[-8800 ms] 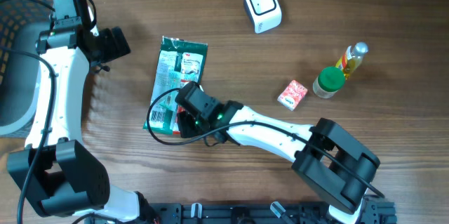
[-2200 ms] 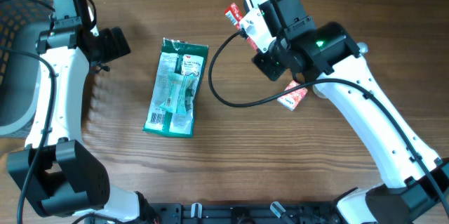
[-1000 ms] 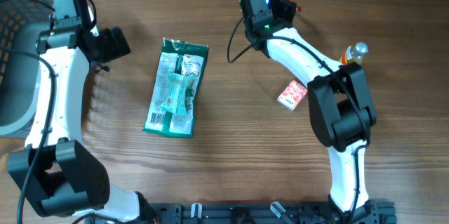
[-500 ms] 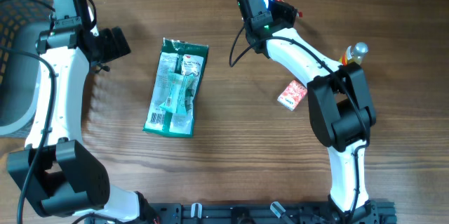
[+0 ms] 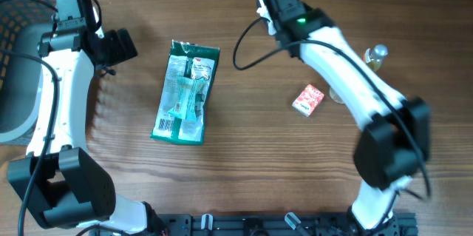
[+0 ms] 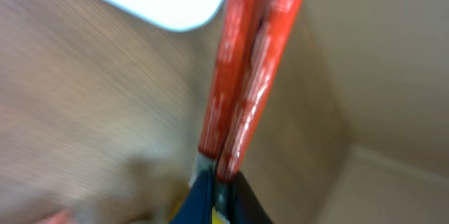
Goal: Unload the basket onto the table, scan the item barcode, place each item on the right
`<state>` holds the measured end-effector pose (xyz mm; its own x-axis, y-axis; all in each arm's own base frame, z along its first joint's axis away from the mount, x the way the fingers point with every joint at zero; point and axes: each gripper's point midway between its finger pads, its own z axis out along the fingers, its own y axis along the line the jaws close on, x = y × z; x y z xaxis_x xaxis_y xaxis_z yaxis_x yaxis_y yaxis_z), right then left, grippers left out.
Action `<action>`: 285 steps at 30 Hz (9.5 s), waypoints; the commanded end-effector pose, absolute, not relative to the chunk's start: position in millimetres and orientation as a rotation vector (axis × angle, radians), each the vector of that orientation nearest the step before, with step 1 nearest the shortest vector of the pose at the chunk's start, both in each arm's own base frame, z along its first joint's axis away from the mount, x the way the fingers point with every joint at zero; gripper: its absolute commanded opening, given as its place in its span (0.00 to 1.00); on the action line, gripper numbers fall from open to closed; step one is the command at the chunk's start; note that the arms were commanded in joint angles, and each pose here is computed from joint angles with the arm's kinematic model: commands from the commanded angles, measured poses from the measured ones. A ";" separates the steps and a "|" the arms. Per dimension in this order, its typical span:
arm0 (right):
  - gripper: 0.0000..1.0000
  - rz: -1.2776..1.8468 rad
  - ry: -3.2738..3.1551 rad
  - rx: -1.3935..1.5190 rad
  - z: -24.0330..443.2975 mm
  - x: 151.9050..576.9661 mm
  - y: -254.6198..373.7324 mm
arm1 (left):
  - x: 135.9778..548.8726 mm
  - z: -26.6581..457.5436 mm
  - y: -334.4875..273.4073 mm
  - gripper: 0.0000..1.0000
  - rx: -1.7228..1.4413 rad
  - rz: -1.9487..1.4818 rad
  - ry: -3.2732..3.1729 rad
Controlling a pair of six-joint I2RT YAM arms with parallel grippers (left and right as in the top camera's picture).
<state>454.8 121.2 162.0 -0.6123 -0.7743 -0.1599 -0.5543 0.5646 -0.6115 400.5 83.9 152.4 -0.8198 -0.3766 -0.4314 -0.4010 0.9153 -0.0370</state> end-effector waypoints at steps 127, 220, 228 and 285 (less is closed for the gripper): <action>0.63 0.461 2.660 -0.447 -15.8 342.5 362.1 | 402.5 156.0 84.4 1.00 -0.567 0.066 2.624; 0.04 0.761 2.916 -0.093 67.6 295.8 341.4 | 402.5 156.0 84.4 1.00 -0.567 0.066 2.624; 0.04 0.589 2.975 0.242 55.6 293.4 318.9 | 402.5 156.0 84.4 1.00 -0.567 0.066 2.624; 0.04 0.754 2.782 -0.188 120.6 310.8 313.7 | 402.5 156.0 84.4 1.00 -0.567 0.066 2.624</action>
